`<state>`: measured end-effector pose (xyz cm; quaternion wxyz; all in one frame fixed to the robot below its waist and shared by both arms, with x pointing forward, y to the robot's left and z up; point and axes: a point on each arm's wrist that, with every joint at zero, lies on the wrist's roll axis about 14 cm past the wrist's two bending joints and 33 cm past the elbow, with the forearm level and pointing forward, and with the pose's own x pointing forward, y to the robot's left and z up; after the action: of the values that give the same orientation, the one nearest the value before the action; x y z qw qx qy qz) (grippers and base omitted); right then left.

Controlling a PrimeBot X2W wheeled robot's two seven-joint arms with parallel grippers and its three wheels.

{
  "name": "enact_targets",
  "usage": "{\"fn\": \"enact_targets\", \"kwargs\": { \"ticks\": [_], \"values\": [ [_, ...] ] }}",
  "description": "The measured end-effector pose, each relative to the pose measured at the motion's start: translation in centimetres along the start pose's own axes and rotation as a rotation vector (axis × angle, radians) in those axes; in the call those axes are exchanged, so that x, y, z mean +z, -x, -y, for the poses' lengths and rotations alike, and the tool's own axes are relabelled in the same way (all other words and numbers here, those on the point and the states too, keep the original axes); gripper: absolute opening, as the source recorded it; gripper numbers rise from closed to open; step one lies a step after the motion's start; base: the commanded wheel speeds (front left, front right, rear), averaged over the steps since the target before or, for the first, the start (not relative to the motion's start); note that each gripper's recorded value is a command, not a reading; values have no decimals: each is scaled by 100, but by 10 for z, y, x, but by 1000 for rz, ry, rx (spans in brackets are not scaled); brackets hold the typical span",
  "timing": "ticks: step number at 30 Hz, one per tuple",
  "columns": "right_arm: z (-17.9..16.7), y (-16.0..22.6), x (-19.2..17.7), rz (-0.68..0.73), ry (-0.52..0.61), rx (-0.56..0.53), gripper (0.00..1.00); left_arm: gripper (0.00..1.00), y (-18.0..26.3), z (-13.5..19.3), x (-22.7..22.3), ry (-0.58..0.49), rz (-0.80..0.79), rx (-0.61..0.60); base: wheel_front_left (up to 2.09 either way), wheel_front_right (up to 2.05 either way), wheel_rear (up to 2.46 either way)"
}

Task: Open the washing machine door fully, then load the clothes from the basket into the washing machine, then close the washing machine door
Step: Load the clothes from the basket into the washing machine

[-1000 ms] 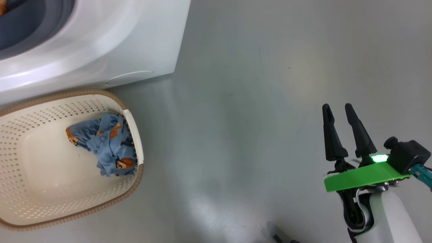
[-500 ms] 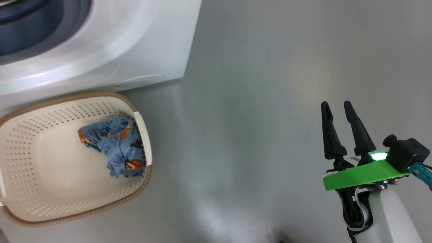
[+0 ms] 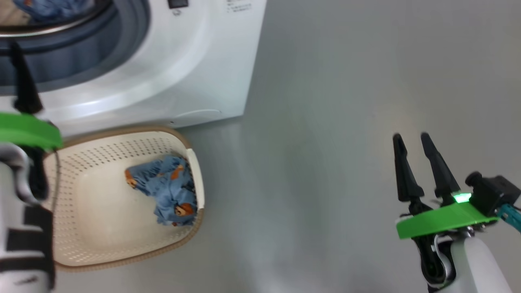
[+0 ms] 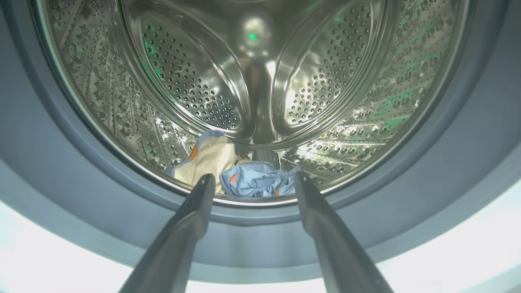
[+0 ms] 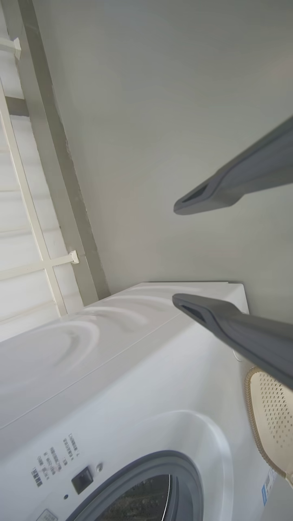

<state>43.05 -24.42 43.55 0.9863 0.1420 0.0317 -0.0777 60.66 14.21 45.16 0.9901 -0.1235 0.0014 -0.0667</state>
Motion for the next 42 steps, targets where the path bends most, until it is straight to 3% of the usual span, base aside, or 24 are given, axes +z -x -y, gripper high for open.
{"fn": "enact_targets", "kwargs": {
  "ticks": [27,42],
  "values": [
    [-21,45,17,8,22,115,100,100,170,-27,12,-42,-60,132,0,0,0],
    [-14,78,21,15,23,111,100,100,245,-38,17,-64,-54,193,0,0,0]
  ]
}}
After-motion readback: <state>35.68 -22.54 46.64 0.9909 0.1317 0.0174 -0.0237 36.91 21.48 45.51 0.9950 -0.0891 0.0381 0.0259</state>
